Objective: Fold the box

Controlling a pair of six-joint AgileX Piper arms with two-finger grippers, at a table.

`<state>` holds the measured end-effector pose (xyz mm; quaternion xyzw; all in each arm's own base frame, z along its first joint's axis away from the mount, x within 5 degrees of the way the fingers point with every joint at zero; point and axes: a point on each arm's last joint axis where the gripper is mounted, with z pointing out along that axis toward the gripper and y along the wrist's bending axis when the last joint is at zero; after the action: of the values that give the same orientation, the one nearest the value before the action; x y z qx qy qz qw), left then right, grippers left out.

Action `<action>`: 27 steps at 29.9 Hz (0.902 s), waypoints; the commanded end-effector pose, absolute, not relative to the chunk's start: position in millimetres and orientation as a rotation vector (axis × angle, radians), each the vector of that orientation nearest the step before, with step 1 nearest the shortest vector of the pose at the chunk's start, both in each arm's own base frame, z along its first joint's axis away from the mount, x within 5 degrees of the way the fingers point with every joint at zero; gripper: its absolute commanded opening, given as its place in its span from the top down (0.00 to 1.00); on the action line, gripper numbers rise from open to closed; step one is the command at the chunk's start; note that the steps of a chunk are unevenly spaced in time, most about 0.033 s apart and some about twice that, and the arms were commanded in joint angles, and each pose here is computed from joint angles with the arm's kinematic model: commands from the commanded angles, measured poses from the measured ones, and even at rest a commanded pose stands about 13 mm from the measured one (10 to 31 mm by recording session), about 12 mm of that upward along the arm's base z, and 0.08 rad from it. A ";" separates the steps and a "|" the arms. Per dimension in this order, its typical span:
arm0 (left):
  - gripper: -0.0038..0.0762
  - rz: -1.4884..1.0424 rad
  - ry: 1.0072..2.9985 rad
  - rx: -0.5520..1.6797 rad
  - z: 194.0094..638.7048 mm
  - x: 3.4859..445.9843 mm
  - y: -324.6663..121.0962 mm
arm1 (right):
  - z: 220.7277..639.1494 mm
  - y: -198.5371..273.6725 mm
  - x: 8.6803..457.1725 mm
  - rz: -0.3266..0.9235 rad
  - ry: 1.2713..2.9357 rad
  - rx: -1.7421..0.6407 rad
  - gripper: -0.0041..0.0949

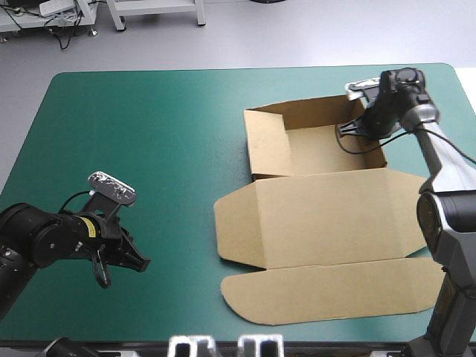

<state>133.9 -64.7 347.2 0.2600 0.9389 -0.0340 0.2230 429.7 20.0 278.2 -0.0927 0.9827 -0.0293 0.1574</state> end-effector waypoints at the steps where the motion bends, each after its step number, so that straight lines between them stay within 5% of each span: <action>1: 0.96 -0.124 2.528 0.690 357.6 133.6 -65.8 | 328.0 -37.9 420.3 -0.201 2.681 -0.148 0.98; 13: 0.96 -0.122 2.499 0.683 357.5 139.7 -68.2 | 340.4 -162.4 398.5 -0.316 2.593 0.231 0.98; 24: 0.96 -0.114 2.500 0.691 353.5 148.9 -72.5 | 341.0 -177.2 393.3 -0.348 2.589 0.192 0.97; 27: 0.96 -0.114 2.502 0.692 353.5 148.8 -72.5 | 341.2 -175.5 394.6 -0.339 2.587 0.123 0.85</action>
<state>147.6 -71.5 343.5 0.2596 0.9354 -0.0365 0.2372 402.4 -175.9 303.1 0.0747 0.9714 -0.0957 0.2039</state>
